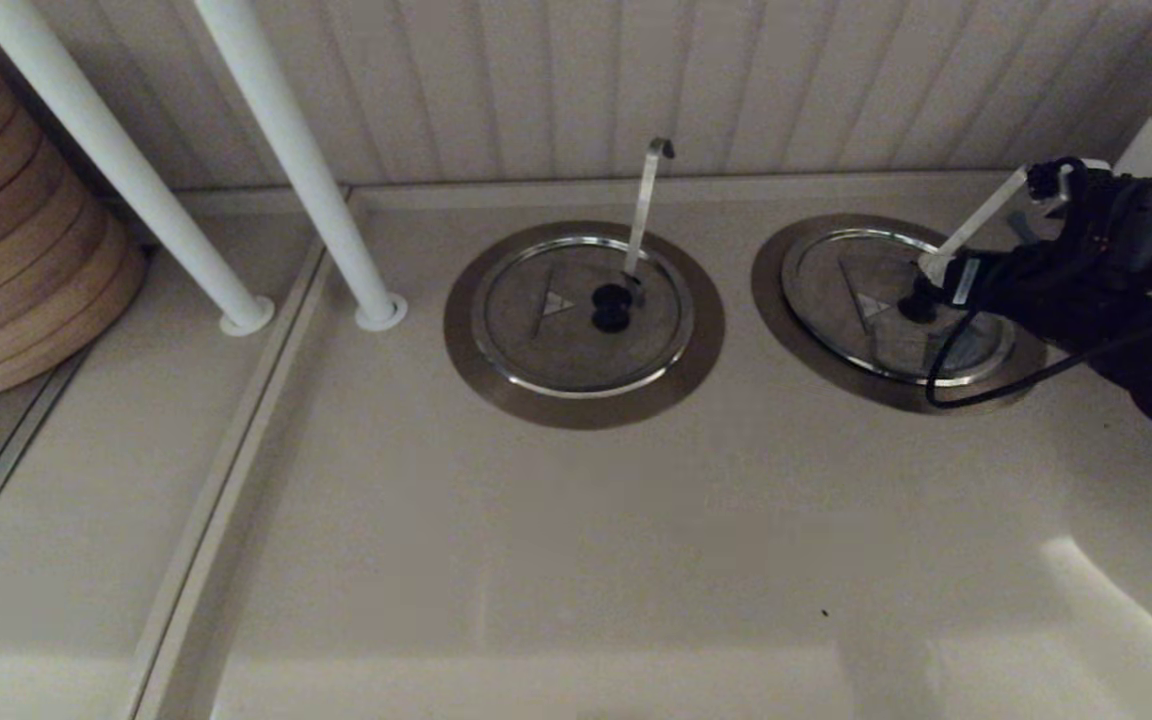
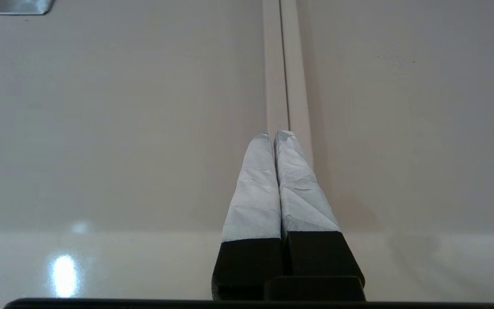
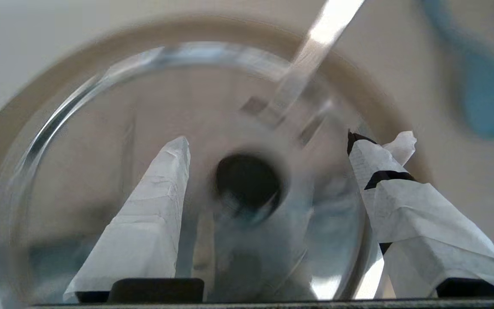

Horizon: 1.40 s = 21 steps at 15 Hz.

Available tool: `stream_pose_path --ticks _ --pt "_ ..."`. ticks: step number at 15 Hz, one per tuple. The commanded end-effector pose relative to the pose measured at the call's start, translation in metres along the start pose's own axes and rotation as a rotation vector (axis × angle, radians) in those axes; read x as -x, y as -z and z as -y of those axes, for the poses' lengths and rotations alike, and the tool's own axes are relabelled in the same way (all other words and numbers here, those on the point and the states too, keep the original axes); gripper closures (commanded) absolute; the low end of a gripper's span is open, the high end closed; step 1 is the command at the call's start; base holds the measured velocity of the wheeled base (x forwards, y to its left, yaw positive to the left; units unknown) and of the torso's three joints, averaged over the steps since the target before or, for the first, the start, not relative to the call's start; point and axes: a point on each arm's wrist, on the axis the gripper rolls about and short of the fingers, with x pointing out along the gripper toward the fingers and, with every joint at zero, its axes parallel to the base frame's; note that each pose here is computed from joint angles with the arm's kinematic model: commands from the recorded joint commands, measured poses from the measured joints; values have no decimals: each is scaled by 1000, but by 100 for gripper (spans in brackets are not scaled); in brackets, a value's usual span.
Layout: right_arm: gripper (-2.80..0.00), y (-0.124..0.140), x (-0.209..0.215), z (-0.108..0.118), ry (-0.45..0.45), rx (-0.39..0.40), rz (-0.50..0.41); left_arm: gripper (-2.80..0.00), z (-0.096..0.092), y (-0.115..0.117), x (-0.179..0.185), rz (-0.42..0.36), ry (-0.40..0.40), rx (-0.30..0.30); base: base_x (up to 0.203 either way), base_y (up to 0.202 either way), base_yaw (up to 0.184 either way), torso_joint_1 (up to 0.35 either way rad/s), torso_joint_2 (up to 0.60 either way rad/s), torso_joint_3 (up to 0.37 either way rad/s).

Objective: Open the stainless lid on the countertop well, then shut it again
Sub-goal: Open the lid

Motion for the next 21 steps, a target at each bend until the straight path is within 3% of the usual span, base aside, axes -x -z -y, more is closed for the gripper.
stream_pose_path --ticks 1,9,15,21 --pt "-280 10 -13 6 13 -8 33 0 0 0 0 -1 -1 0 0 0 0 0 0 0" --pt "-280 35 -32 3 8 -35 16 0 0 0 0 -1 -1 0 0 0 0 0 0 0" --pt "-280 31 -22 -15 -38 -52 19 0 0 0 0 -1 -1 0 0 0 0 0 0 0" --pt "-280 32 -22 -18 -42 -81 17 0 0 0 0 -1 -1 0 0 0 0 0 0 0"
